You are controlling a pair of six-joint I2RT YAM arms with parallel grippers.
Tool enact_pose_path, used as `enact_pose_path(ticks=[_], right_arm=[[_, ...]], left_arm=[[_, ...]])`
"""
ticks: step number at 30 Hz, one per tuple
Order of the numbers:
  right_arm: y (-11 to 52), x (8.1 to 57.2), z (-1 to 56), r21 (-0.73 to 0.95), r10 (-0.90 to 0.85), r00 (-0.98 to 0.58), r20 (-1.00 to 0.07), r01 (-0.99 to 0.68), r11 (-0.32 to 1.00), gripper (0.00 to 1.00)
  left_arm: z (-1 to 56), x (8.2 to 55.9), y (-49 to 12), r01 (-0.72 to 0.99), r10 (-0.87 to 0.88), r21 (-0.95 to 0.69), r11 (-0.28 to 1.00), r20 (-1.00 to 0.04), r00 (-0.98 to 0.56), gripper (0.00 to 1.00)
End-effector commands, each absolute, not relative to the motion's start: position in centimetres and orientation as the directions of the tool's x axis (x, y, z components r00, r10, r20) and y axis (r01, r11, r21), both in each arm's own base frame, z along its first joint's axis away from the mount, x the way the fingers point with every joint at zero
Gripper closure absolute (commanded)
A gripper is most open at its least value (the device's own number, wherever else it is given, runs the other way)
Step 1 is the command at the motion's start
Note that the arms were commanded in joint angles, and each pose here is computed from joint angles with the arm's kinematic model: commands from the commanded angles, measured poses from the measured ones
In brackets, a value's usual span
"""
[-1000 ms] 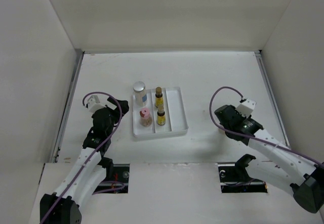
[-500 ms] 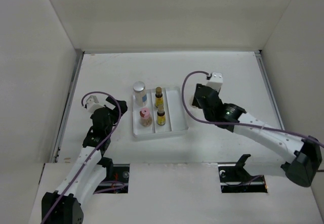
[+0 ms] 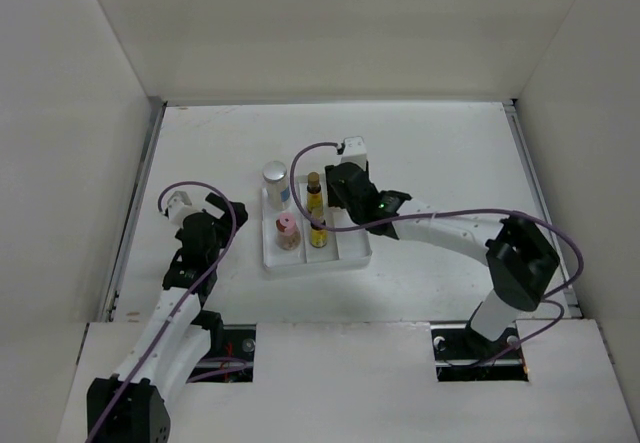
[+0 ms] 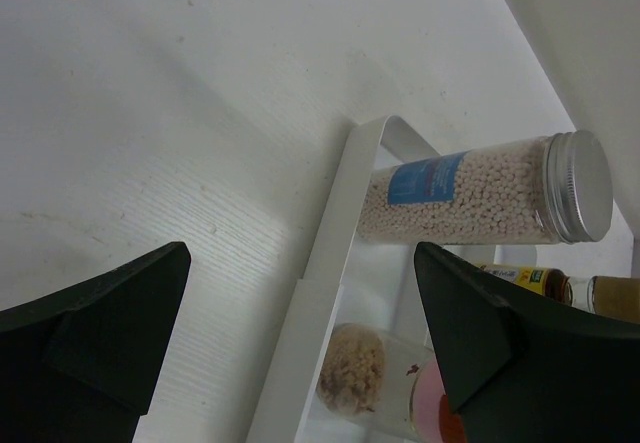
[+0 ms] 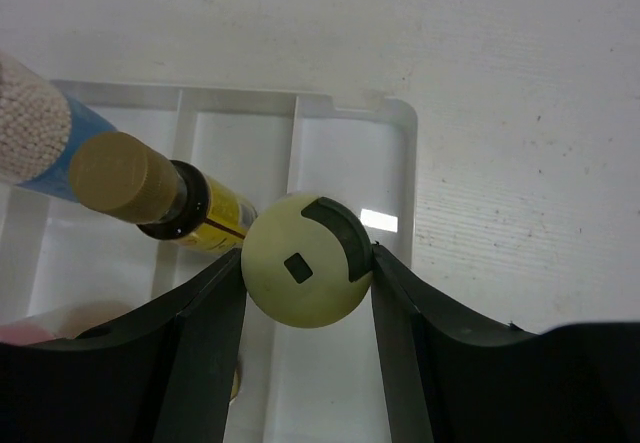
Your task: Organize the condiment bottles
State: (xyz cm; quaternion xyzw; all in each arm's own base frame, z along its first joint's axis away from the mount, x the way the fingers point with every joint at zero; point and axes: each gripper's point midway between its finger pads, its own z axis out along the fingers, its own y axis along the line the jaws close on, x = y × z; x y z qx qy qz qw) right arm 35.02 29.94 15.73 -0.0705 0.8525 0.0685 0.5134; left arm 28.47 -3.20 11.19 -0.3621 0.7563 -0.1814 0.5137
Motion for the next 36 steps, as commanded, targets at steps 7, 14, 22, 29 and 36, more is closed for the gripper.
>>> enact_pose_path(ticks=[7,14,22,29,36], right_arm=[[30.8,37.8,16.9,0.039,-0.019,-0.391,-0.92,-0.14,0.989,0.68],[28.6,38.0,18.0,0.067,0.028,-0.372,-0.928,-0.094,0.993,0.68],[29.0,38.0,14.2,0.084,0.029,-0.447,-0.894,-0.102,0.991,0.67],[29.1,37.9,14.5,0.092,0.035,-0.442,-0.896,-0.106,0.99,0.33],[27.5,36.5,21.4,0.19,0.137,-0.347,-0.928,-0.122,0.974,0.13]], left_arm=[[11.2,28.6,-3.1,-0.355,-0.734,-0.649,0.673,-0.646,-0.21,0.0],[11.3,28.7,-3.2,-0.349,-0.734,-0.652,0.673,-0.646,-0.209,0.0],[11.2,28.8,-3.1,-0.35,-0.735,-0.653,0.672,-0.646,-0.205,0.0],[11.4,28.8,-3.2,-0.347,-0.735,-0.655,0.671,-0.646,-0.204,0.0],[11.9,29.0,-3.3,-0.336,-0.736,-0.66,0.672,-0.647,-0.2,0.0]])
